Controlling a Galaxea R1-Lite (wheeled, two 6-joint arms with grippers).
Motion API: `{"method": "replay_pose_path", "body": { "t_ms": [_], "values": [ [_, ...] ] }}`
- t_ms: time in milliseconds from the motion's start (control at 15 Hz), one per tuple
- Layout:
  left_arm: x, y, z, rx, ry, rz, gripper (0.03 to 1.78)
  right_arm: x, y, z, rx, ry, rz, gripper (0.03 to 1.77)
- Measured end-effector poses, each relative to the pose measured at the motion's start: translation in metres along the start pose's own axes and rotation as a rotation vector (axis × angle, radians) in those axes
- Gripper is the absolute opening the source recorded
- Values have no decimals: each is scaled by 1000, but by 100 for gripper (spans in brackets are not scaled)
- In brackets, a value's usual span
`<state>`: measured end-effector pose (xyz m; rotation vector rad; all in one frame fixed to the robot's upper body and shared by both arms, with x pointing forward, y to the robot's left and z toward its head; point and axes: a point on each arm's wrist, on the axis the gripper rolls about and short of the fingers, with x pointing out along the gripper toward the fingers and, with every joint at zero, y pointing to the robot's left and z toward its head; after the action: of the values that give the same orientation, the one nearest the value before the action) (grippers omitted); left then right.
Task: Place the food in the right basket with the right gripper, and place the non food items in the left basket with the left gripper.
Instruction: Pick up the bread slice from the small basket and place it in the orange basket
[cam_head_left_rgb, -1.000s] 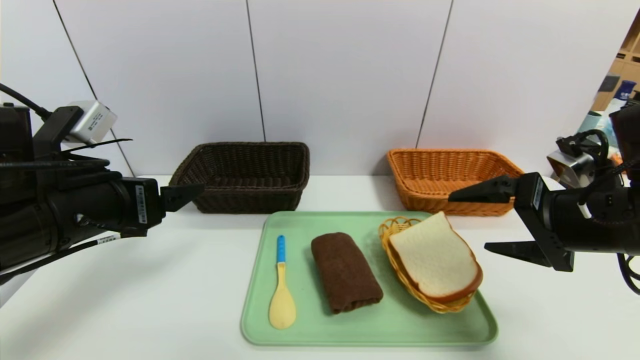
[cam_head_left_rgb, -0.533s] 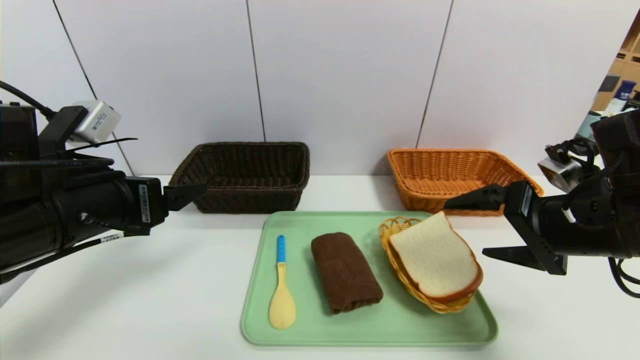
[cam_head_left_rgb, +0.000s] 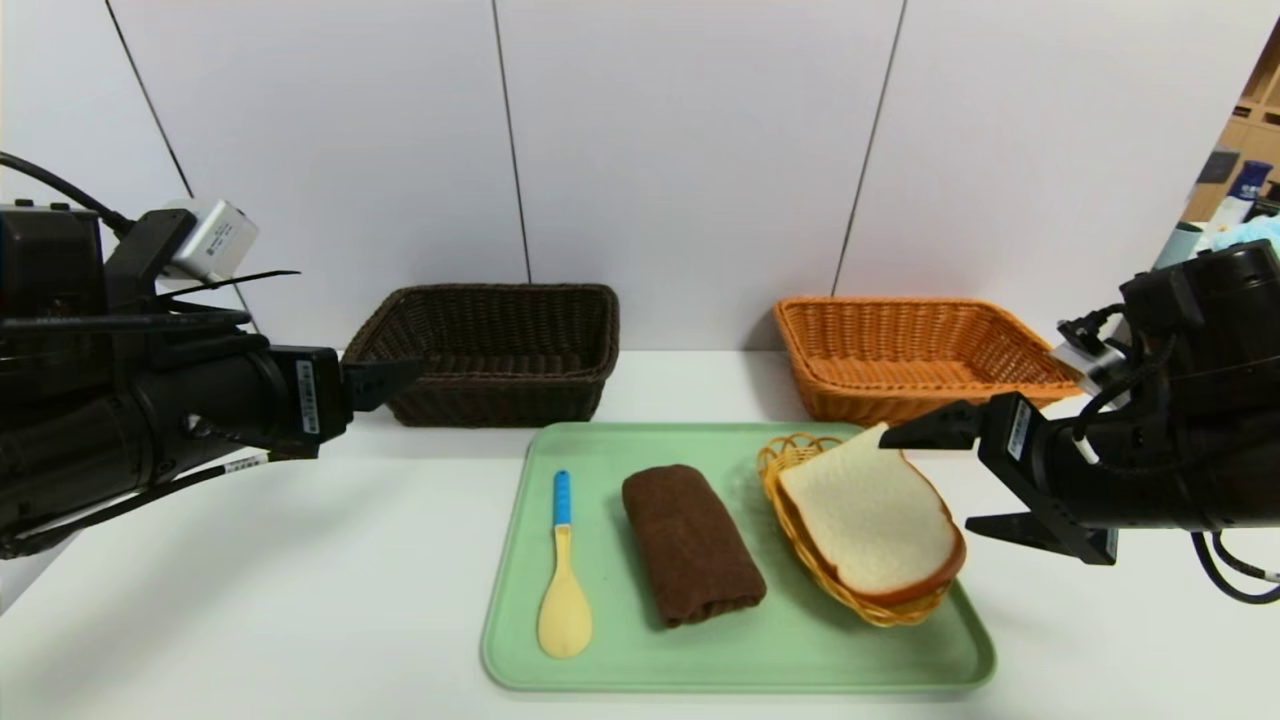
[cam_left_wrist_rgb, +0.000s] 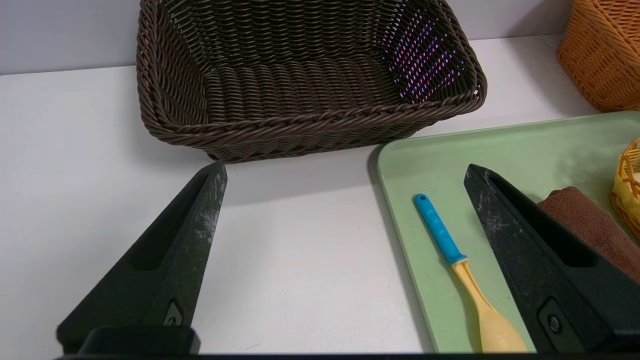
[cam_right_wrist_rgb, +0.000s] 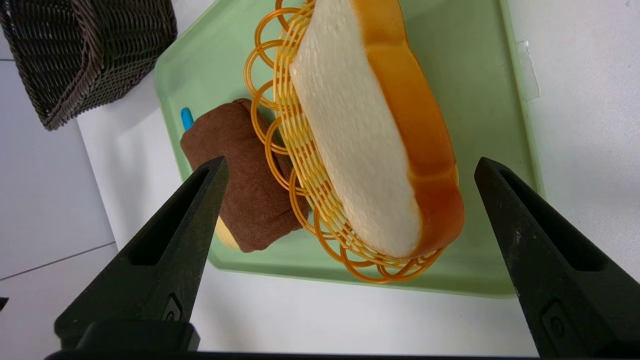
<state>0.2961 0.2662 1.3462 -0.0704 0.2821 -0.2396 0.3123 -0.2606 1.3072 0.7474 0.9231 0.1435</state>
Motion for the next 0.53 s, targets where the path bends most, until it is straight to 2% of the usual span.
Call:
{"method": "replay_pose_path", "body": {
  "t_ms": [533],
  "values": [
    [8, 0, 0, -37, 13, 1, 169, 15, 2, 5, 14, -3, 20, 170]
  ]
}}
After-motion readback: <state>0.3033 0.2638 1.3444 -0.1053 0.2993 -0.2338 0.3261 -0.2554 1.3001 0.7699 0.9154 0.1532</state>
